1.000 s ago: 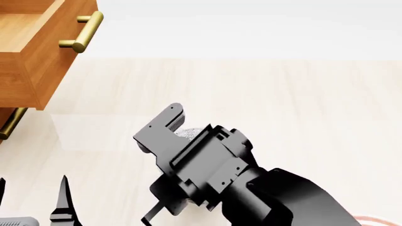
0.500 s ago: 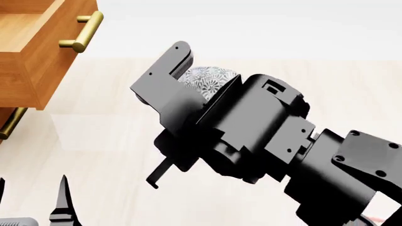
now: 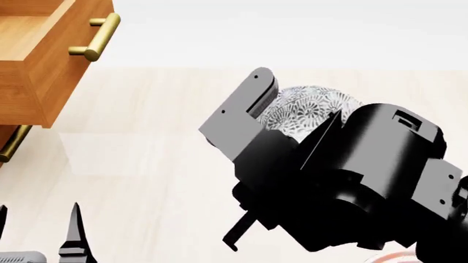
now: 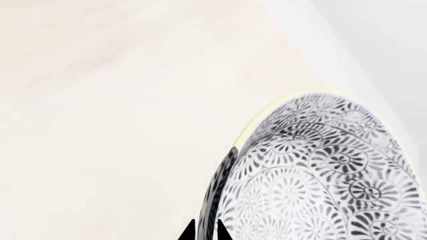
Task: Put the bowl on the plate.
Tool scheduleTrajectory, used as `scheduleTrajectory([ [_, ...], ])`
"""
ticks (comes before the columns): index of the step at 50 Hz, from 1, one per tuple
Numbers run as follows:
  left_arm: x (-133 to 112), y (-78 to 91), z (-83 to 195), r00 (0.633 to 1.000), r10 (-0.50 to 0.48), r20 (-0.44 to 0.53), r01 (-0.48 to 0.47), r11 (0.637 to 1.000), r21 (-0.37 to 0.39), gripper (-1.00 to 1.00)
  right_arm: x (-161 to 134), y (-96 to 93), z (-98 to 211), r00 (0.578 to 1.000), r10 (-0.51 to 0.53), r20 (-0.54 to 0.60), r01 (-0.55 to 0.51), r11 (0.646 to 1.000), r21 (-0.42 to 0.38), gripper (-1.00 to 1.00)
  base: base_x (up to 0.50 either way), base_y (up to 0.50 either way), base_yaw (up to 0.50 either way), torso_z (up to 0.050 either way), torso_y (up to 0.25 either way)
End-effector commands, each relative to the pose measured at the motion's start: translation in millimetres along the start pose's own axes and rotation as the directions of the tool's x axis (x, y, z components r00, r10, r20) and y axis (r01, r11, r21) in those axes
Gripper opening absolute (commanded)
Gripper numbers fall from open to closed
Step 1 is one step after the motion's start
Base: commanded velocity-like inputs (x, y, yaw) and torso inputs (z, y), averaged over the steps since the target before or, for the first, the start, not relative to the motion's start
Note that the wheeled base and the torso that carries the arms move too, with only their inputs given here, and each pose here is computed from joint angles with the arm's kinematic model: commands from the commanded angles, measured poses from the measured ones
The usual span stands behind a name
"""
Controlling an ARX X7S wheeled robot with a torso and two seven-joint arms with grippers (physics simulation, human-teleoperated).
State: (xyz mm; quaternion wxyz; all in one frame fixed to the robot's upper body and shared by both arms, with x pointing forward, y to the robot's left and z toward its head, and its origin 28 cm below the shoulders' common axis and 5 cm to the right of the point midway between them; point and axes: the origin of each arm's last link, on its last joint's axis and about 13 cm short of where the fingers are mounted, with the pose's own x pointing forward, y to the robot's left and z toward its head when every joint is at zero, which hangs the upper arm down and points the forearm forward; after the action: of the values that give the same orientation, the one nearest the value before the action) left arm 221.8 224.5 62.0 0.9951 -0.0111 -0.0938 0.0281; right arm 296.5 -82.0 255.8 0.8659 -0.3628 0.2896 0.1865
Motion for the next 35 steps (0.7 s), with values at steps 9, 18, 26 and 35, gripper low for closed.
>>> scheduleTrajectory([
  [9,1.0,0.1,-2.5,1.0,-0.004,-0.004,0.004,1.0,-0.003,1.0,-40.0,-5.0,-36.5,0.988,-0.142,-0.063,0.144,0.989,0.026,-1.0,0.0,0.0,0.0,0.0,0.0],
  [18,1.9,-0.6,-2.1,1.0,-0.007,-0.003,0.007,1.0,-0.002,1.0,-54.1,-4.3,-56.0,0.985,-0.157,-0.066,0.163,0.983,0.089,-1.0,0.0,0.0,0.0,0.0,0.0],
  [26,4.4,-2.1,-3.1,1.0,-0.012,-0.004,0.012,1.0,-0.003,1.0,-63.9,0.6,-77.6,0.982,-0.177,-0.069,0.186,0.971,0.148,-1.0,0.0,0.0,0.0,0.0,0.001],
  [35,5.0,-1.5,-4.4,1.0,-0.013,-0.004,0.013,1.0,-0.003,1.0,-74.7,9.9,-95.7,0.979,-0.192,-0.065,0.201,0.96,0.193,-1.0,0.0,0.0,0.0,0.0,0.0],
])
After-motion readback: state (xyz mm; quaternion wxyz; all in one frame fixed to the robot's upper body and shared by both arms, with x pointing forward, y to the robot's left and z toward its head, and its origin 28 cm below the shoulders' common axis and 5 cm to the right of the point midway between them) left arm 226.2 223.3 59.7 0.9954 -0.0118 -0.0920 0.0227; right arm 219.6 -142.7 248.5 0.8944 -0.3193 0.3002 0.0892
